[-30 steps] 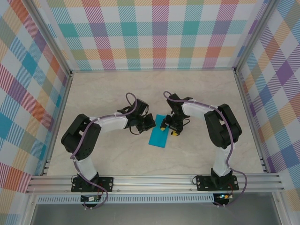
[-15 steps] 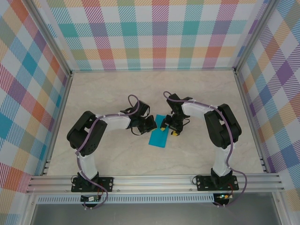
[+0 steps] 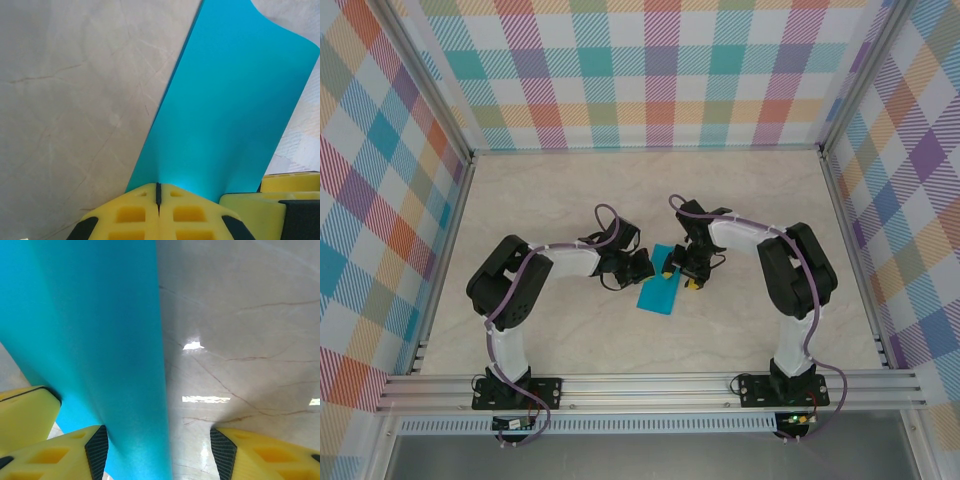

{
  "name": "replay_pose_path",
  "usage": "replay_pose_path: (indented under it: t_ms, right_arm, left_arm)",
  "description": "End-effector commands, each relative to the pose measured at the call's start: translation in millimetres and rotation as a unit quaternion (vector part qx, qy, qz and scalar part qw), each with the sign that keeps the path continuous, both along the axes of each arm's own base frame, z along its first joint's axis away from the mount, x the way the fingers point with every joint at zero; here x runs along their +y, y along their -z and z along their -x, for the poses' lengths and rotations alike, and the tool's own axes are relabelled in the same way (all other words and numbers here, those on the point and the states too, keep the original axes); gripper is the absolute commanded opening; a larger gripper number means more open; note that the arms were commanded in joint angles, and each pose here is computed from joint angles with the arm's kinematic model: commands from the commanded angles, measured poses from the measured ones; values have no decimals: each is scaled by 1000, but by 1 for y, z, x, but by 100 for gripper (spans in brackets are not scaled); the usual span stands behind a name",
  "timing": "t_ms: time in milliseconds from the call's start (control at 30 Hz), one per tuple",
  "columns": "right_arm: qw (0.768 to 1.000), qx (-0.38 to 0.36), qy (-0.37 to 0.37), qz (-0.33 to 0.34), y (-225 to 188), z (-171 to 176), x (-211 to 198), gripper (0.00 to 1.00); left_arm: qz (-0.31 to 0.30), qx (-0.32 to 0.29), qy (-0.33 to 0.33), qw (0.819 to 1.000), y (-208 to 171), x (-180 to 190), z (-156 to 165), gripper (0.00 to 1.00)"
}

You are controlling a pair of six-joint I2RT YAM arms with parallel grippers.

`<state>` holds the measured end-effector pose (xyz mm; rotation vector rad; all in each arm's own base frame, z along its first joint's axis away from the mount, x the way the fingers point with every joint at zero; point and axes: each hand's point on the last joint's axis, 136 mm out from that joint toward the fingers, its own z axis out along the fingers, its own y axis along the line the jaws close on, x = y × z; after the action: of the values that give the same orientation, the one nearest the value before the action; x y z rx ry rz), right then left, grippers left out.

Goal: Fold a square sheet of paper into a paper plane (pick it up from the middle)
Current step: Hold the square sheet of paper at the center of the table, then fold the square sheet of paper in half at the center of the table.

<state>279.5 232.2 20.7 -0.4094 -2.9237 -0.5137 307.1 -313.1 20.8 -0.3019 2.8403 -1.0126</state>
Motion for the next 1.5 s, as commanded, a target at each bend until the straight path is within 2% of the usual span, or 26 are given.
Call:
replay_pose_path:
  t_ms: [0, 133, 233, 267, 333, 367, 433, 500, 700, 900, 1467]
  right_arm:
    - [998, -47, -9, 37, -1, -9, -19, 61]
    - [992, -125, 2, -14, -46, -27, -18, 65]
    - [981, -172, 19, -84, -68, -35, -10, 61]
    - [976, -182, 21, -115, -74, -35, -4, 57]
    - [964, -190, 14, -187, -84, -34, 15, 34]
    - [959, -187, 13, -213, -86, -32, 21, 26]
    - [955, -171, 17, -243, -83, -28, 29, 7]
    - [956, -160, 20, -247, -74, -25, 29, 0]
    - [953, -143, 12, -267, -58, -14, 32, 0]
    - [962, -130, 11, -240, -38, -7, 24, 0]
    - [967, -123, 2, -222, 8, 17, 5, 0]
  left_arm:
    - [-34, 16, 6, 999, 24, 10, 16, 0]
    - [-35, 18, 5, 999, 26, 12, 18, 0]
    - [-36, 16, 5, 999, 25, 13, 17, 0]
    - [-36, 14, 5, 999, 24, 12, 17, 0]
    - [-34, 15, 6, 999, 23, 12, 17, 0]
    - [-34, 15, 7, 999, 23, 11, 17, 0]
    - [-35, 12, 8, 999, 21, 11, 16, 0]
    - [-37, 13, 9, 999, 21, 11, 16, 0]
    - [-39, 15, 10, 999, 22, 12, 17, 0]
    - [-38, 14, 10, 999, 21, 11, 16, 0]
    - [-44, 20, 11, 999, 25, 13, 18, 0]
